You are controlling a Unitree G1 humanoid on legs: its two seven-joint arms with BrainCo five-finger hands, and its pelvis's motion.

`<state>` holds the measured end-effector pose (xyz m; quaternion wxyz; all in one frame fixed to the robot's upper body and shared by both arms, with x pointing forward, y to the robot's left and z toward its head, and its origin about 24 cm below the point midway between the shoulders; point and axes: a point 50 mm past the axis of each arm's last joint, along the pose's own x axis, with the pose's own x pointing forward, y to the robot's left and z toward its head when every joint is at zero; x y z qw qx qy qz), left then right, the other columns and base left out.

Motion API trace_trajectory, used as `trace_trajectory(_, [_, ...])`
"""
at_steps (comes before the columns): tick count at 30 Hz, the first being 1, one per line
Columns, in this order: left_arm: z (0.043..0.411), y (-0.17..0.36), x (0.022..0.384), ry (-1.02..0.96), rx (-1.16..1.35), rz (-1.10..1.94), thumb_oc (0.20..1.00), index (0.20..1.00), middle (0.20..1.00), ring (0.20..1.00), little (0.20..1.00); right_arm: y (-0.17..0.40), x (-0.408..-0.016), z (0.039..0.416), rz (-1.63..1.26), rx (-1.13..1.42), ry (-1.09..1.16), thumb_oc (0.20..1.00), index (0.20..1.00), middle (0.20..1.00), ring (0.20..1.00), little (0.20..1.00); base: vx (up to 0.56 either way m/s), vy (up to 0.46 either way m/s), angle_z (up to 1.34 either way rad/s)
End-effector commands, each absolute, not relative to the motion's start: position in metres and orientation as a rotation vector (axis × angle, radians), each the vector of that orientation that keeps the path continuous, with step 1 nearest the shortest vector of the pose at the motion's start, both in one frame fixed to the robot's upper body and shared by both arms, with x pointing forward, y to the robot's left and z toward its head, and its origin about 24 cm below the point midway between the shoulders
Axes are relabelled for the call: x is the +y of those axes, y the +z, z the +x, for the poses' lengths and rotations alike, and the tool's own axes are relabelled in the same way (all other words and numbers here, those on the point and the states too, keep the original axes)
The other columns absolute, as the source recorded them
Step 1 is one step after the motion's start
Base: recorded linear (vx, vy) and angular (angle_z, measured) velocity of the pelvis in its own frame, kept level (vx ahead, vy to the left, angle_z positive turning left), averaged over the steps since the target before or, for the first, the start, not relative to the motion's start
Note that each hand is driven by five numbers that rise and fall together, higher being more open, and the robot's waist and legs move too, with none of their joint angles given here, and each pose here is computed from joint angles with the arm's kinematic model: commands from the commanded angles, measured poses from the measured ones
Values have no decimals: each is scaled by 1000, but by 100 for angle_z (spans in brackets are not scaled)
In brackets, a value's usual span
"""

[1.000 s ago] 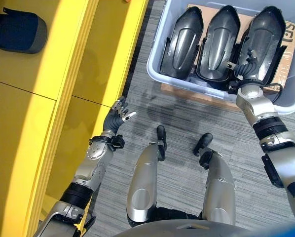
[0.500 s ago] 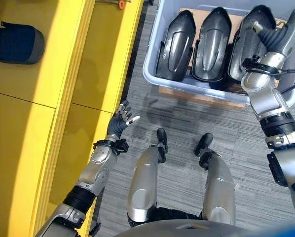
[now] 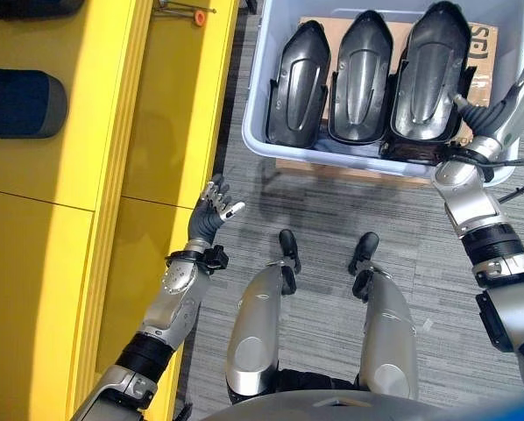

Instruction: Move parts from the plastic box to the shelf.

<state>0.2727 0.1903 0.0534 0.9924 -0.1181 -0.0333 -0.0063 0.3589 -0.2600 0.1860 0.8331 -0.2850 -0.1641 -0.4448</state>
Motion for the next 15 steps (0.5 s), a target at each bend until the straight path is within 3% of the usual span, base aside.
trace_trajectory(1, [267,66,185,-42,-145,-288,1000,1000,1000,1000,1000,215,-267,360,-540,-452,-952,1000,1000,1000,1000,1000,16,-54,1])
trace_trajectory(15, [268,58,184,-46,-97,-297,1000,1000,1000,1000,1000,230,-260,372,-638,-453,-895,1000,1000,1000,1000,1000,5,-13,1])
